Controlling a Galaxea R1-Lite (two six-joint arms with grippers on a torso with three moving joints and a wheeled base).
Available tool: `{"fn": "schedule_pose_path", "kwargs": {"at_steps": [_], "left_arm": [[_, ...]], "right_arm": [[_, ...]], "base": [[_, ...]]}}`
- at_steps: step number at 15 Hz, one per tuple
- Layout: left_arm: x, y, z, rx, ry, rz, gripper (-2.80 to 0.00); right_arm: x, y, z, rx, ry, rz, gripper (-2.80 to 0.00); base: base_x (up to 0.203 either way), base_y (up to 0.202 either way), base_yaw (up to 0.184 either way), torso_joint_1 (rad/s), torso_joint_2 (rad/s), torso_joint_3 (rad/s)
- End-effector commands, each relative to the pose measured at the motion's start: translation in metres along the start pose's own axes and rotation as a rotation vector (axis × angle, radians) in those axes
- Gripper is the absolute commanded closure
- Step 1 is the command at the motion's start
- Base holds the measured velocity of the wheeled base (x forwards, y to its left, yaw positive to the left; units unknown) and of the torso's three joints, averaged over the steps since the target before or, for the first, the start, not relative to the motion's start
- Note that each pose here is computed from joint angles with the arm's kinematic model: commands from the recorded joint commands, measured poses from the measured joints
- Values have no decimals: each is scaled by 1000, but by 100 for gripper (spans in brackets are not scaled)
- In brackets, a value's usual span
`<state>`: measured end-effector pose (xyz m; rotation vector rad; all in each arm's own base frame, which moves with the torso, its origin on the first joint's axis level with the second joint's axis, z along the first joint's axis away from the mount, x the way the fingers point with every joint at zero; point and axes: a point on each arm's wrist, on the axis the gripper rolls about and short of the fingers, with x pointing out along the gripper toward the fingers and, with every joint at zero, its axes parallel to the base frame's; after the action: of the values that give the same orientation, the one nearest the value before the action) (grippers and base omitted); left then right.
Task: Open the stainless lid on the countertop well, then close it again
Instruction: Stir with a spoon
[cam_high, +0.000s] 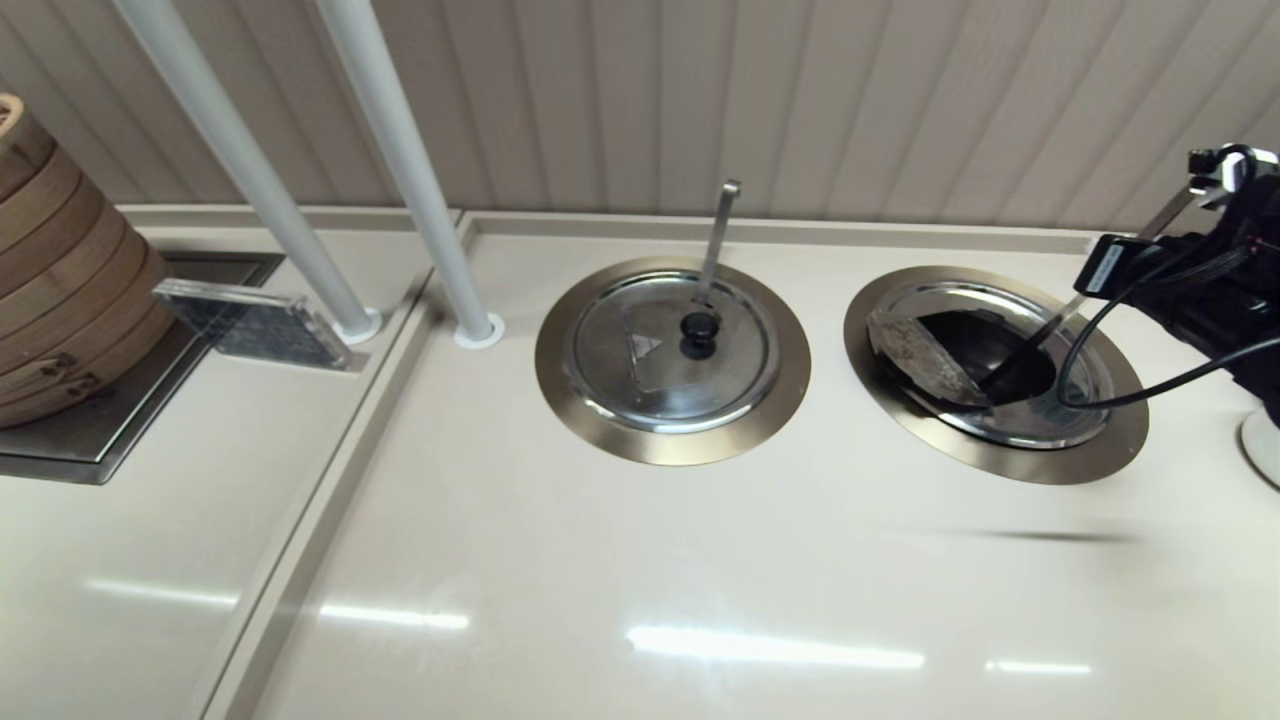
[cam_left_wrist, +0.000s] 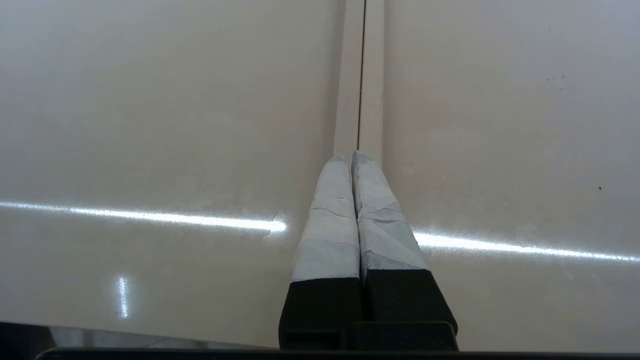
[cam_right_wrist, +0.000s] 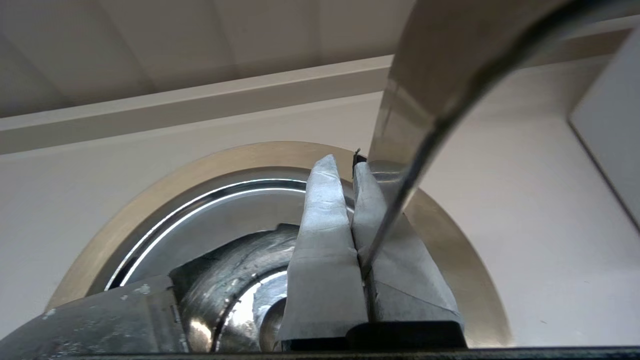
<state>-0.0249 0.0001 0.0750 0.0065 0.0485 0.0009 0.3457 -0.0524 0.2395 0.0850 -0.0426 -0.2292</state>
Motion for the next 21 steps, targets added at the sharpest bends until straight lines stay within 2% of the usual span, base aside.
{"fn": "schedule_pose_path", "kwargs": {"at_steps": [1,7,12,13,14,21], "left_arm": [[0,0,0,0,1,0,0],[0,0,0,0,1,0,0],[0,0,0,0,1,0,0],[0,0,0,0,1,0,0],[0,0,0,0,1,0,0],[0,0,0,0,1,0,0]], "right_arm": [[13,10,-12,-1,25,11,0],[47,18,-20,-11,24,-61,0],[48,19,-14,-6,6,-86,0],[47,19,-11,-6,0,-90,-224],[45,19,-8,-4,-5,-90,-280],[46,19,-9,-5,-5,-86,-280]], "base": [[0,0,0,0,0,0],[0,0,0,0,0,0],[0,0,0,0,0,0],[0,0,0,0,0,0],[0,0,0,0,0,0],[0,0,0,0,0,0]]}}
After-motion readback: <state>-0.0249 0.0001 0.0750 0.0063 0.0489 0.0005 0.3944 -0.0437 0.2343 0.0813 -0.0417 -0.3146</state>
